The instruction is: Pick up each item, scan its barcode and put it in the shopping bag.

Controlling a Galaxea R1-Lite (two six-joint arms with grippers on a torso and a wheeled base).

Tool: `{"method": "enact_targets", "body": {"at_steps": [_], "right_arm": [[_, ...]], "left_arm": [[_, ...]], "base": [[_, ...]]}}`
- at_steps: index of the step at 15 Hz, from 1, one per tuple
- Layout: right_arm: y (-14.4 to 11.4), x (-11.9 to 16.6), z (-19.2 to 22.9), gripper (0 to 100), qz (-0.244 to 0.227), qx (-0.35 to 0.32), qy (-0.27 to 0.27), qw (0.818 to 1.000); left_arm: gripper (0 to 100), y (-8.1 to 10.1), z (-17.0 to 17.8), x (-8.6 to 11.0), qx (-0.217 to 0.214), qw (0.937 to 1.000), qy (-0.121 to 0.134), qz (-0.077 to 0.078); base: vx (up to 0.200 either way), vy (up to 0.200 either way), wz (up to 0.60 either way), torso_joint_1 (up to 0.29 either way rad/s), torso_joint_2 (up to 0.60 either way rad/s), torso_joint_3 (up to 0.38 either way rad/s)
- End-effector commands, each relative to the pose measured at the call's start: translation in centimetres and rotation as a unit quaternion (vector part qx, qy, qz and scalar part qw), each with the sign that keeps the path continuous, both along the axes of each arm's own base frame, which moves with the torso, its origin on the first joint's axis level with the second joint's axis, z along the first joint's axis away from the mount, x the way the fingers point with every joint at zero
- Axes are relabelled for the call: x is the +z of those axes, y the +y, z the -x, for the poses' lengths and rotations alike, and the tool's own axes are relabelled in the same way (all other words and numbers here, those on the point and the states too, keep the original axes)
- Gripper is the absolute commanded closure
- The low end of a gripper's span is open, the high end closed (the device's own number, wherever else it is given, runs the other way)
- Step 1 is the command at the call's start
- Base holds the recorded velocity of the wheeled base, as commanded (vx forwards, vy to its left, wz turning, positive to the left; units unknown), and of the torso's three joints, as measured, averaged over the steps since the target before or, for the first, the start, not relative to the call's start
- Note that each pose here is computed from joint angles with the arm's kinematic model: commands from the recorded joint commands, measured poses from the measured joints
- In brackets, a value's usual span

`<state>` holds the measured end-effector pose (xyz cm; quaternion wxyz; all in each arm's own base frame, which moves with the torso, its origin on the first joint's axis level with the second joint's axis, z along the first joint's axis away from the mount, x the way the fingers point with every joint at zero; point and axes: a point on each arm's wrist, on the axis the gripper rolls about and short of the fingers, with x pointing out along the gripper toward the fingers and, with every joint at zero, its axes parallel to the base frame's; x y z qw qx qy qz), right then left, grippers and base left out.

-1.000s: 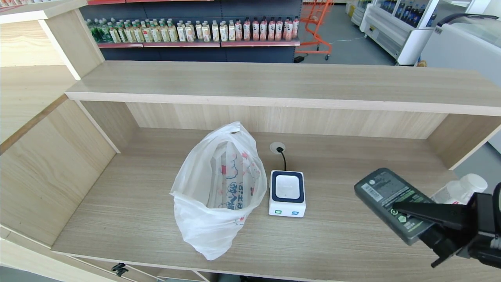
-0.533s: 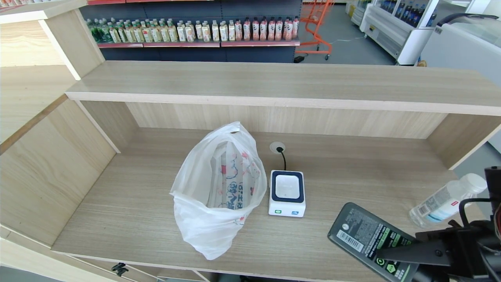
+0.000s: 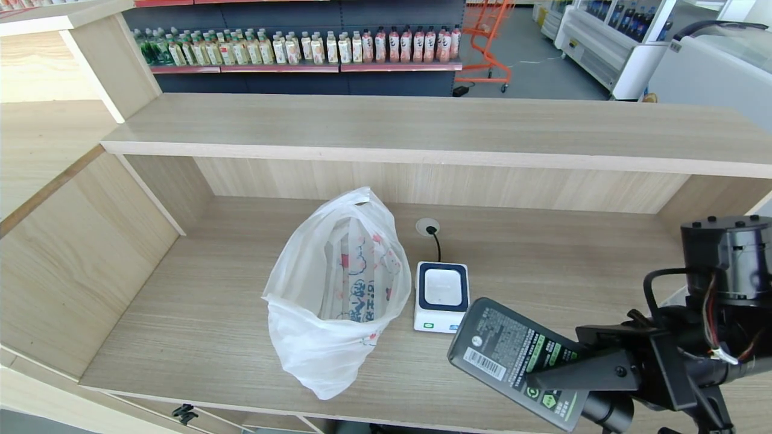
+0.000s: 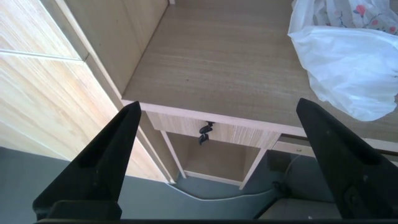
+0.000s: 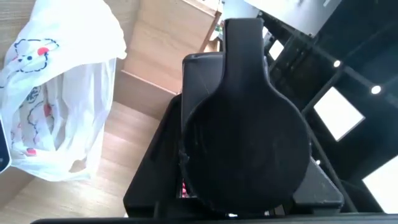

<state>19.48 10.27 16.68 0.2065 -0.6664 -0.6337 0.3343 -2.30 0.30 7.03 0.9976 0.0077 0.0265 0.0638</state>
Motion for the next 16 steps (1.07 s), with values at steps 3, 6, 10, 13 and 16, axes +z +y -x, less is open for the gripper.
{"method": "enact_targets", "body": {"at_steps": [3, 6, 10, 13, 16], "right_arm": [[0.3, -0.6, -0.6, 100, 0.004, 0.008, -0.021, 1.0], [0.2, -0.3, -0.5, 100, 0.001, 0.006, -0.027, 1.0], [0.1, -0.1, -0.4, 100, 0.0, 0.005, -0.03, 1.0], [-0.1, 0.2, 0.2, 100, -0.002, 0.003, -0.024, 1.0], [-0.6, 5.5, 0.6, 100, -0.043, -0.036, 0.079, 0.995]], "left_arm": [[0, 0.0, 0.0, 0.0, 0.0, 1.0, 0.0, 0.0], [0, 0.0, 0.0, 0.0, 0.0, 1.0, 0.0, 0.0], [0, 0.0, 0.0, 0.0, 0.0, 1.0, 0.0, 0.0], [0, 0.0, 0.0, 0.0, 0.0, 1.0, 0.0, 0.0], [0, 0.0, 0.0, 0.0, 0.0, 1.0, 0.0, 0.0]], "base": [[0.0, 0.0, 0.0, 0.0, 0.0, 0.0], [0.0, 0.0, 0.0, 0.0, 0.0, 0.0], [0.0, 0.0, 0.0, 0.0, 0.0, 0.0], [0.0, 0.0, 0.0, 0.0, 0.0, 0.0], [0.0, 0.0, 0.0, 0.0, 0.0, 0.0]]}}
